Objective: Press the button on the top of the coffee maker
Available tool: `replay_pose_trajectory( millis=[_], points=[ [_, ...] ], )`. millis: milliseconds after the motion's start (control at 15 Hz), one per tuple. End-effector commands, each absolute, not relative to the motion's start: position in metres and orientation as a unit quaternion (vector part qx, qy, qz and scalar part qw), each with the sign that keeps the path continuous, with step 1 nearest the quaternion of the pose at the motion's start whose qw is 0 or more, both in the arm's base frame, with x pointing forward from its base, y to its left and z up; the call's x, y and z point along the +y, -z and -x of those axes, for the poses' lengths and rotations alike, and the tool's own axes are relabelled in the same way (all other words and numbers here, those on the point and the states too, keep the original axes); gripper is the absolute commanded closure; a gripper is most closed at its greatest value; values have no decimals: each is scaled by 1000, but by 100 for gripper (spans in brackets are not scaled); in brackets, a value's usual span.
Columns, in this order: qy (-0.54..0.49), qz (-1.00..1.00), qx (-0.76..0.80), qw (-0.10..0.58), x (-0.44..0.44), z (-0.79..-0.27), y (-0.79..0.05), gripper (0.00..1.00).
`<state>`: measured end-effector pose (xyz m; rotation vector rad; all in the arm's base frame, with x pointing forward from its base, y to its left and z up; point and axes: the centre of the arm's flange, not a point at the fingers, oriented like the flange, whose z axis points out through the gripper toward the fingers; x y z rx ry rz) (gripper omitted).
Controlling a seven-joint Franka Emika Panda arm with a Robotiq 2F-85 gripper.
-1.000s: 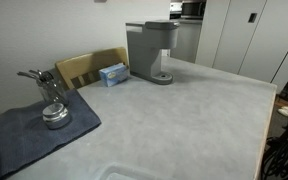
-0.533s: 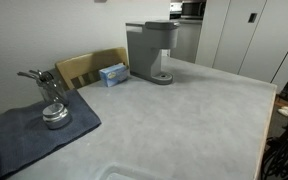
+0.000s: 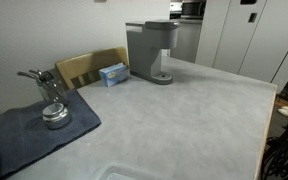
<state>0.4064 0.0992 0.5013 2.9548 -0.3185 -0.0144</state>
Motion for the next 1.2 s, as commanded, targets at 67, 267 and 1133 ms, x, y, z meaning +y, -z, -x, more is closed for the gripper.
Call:
replay_pose_trajectory(
  millis=[67,267,1133],
  points=[
    [2,-989,-126,76,88,-412,-500,0],
    [2,-990,-122,77,91,-411,-500,0],
    [-73,-985,-135,77,52,-451,-505,0]
  ],
)
